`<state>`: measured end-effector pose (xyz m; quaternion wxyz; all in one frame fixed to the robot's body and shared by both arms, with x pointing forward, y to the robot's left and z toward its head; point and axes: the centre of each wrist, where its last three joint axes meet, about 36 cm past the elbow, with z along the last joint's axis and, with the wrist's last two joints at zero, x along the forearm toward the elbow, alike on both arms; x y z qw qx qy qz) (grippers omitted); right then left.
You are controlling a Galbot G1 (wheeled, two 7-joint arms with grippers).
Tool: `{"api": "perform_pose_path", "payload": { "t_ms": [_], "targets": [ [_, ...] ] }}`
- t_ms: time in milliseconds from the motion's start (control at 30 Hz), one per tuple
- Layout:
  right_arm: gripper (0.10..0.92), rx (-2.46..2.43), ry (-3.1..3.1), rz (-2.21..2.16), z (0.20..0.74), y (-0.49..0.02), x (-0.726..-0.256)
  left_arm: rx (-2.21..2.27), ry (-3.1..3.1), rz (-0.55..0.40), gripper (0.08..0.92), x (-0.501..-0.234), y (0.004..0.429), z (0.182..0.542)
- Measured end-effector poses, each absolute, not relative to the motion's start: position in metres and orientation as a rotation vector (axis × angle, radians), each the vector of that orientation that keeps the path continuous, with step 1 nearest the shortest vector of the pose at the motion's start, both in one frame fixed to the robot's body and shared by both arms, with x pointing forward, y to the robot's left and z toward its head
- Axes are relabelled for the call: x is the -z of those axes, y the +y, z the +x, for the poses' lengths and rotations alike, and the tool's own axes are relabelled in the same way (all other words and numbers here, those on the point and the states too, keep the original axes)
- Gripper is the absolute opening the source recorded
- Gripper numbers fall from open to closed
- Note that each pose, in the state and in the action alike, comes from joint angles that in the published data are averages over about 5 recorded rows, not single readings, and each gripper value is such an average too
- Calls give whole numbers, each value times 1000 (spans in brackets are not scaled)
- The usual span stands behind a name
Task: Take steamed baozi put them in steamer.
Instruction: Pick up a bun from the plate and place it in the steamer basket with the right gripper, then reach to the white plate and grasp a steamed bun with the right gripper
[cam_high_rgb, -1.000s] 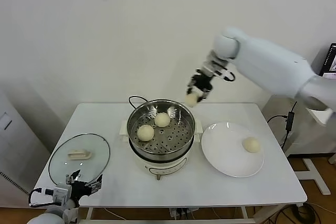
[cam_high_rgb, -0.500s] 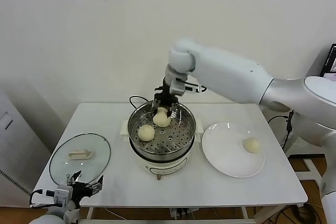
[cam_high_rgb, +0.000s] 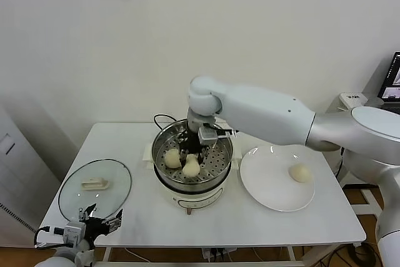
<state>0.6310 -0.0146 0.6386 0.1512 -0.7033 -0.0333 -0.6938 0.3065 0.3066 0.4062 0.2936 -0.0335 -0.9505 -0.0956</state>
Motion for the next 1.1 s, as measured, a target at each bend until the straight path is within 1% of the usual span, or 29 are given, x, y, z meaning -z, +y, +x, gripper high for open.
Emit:
{"api": "perform_pose_path", "payload": {
  "t_ms": [133,267,367,533,600,733,867,967,1100],
  "targets": [
    [485,1988,-120,-2023,627,-12,-627,254,-2531,-88,823,-406,307,306],
    [545,1982,-134,-2030,624,-10,-617,254,-2532,-88,823,-406,307,306],
    [610,1981,-140,-2034,623,-10,-611,254,-2533,-88,823,-406,307,306],
    [771,2000,-129,-2036,627,-16,-612,252,-2533,-86,823,-406,308,306],
    [807,2013,-116,-2033,630,-19,-616,253,-2533,-85,823,-406,308,306],
    [821,2055,-65,-2017,642,-31,-633,254,-2535,-85,823,-407,309,306],
    [823,2130,23,-2002,663,-53,-661,254,-2538,-87,823,-408,308,306],
    [823,2194,112,-2010,682,-81,-681,255,-2539,-85,823,-409,309,306],
    [823,2283,304,-2052,707,-132,-700,251,-2541,-80,823,-410,310,305]
  ]
}}
